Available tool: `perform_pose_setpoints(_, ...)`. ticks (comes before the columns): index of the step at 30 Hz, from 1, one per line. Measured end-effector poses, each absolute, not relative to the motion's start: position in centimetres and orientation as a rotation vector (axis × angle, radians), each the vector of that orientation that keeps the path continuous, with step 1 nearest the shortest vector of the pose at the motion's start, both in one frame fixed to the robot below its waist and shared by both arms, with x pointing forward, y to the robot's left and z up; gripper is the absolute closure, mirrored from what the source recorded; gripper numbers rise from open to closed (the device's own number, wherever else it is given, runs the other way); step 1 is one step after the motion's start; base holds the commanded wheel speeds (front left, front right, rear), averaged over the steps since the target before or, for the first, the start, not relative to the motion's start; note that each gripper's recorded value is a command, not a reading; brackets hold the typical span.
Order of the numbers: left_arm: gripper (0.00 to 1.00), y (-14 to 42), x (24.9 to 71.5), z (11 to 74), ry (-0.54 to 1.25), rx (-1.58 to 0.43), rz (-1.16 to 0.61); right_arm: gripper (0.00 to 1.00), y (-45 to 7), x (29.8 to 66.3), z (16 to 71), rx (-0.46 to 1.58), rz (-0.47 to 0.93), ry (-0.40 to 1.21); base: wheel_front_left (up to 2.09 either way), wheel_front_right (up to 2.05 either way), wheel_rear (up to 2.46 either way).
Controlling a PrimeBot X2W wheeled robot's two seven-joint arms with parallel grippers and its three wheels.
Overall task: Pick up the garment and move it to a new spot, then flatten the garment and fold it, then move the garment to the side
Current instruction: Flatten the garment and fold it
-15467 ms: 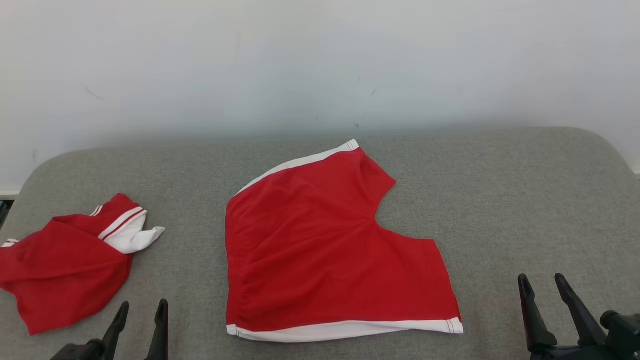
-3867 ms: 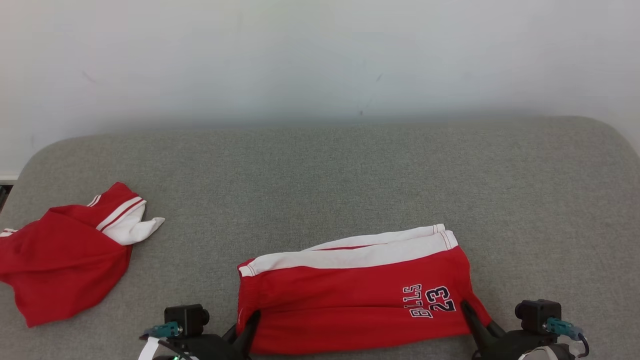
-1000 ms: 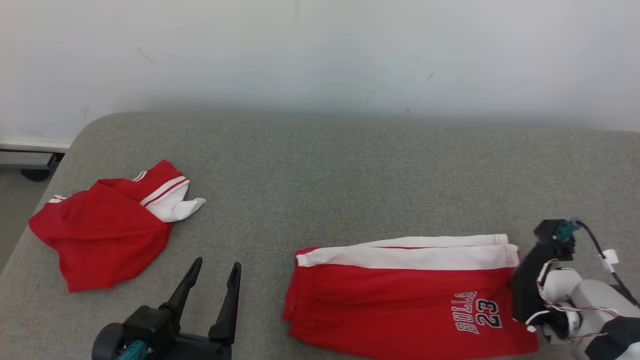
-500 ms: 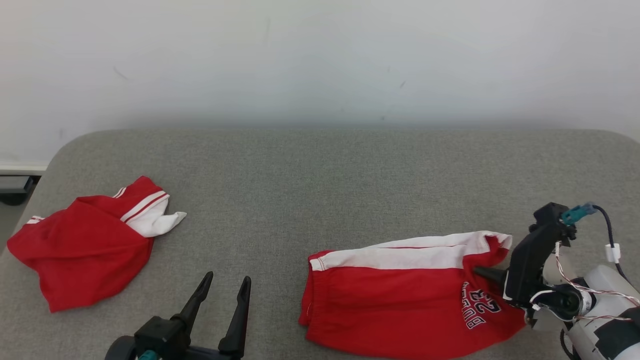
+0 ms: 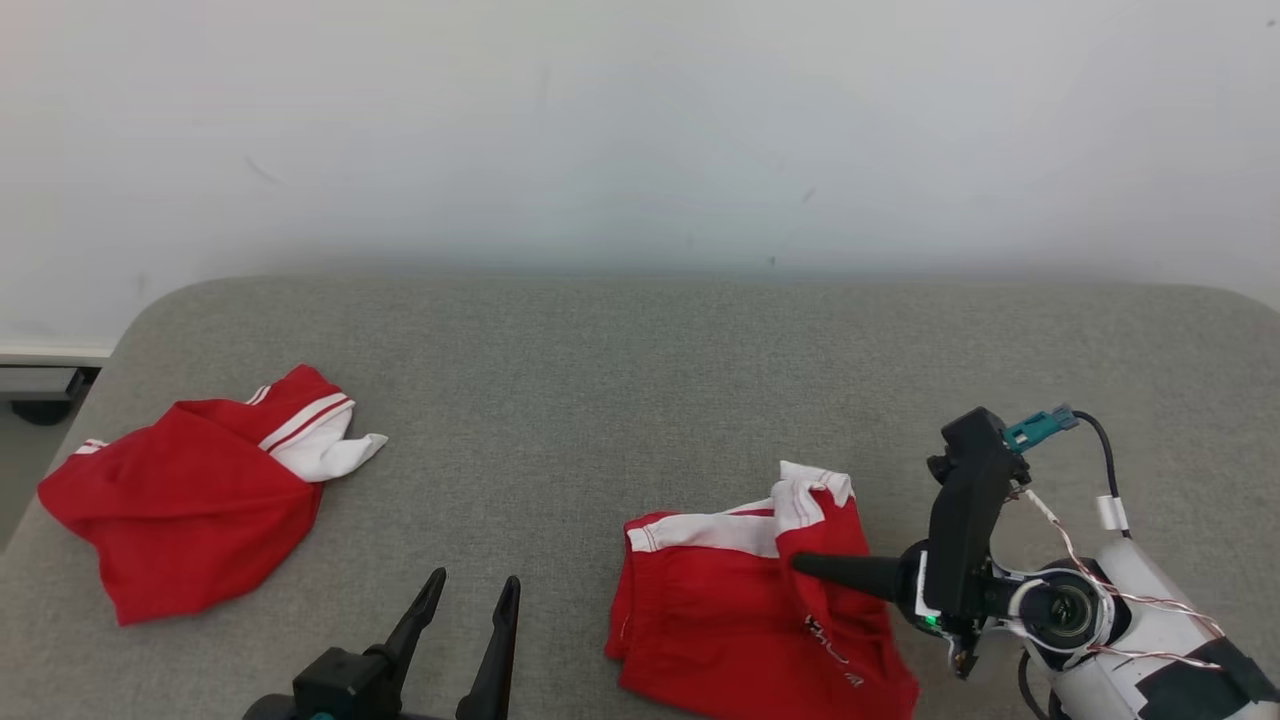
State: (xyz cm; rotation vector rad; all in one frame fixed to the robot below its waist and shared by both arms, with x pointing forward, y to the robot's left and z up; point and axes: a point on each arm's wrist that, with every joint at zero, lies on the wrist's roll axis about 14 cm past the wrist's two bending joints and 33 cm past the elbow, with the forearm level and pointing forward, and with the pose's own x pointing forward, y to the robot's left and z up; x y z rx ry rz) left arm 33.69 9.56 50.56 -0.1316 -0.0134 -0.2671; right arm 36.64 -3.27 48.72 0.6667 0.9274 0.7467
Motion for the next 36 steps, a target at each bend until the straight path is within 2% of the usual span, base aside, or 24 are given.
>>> perform_pose_setpoints(10,0.0,10.8,33.4,50.3,-0.004,-0.134,-0.224,1.0,0.2,36.3,50.0,0.687,0.81,0.942,0.0,0.0,0.0)
perform_pose_setpoints(19,0.0,11.6,33.5,50.0,0.004,-0.148,-0.187,1.0,0.7,37.1,47.8,0.643,0.717,0.994,0.0,0.0,0.0)
perform_pose_setpoints(33,0.0,12.9,34.1,50.0,0.005,-0.152,-0.14,1.0,3.2,37.7,47.3,0.661,0.723,1.014,0.0,0.0,0.0)
perform_pose_setpoints(34,0.0,13.0,34.1,49.9,0.008,-0.152,-0.138,0.96,3.3,37.8,47.3,0.666,0.72,1.01,0.0,0.0,0.0)
perform_pose_setpoints(35,0.0,13.1,34.1,49.8,0.012,-0.151,-0.136,0.89,3.4,37.8,47.3,0.67,0.719,1.009,0.0,0.0,0.0)
perform_pose_setpoints(36,0.0,13.1,34.0,49.7,0.014,-0.151,-0.134,1.0,3.4,37.8,47.3,0.673,0.72,1.01,0.0,0.0,0.0)
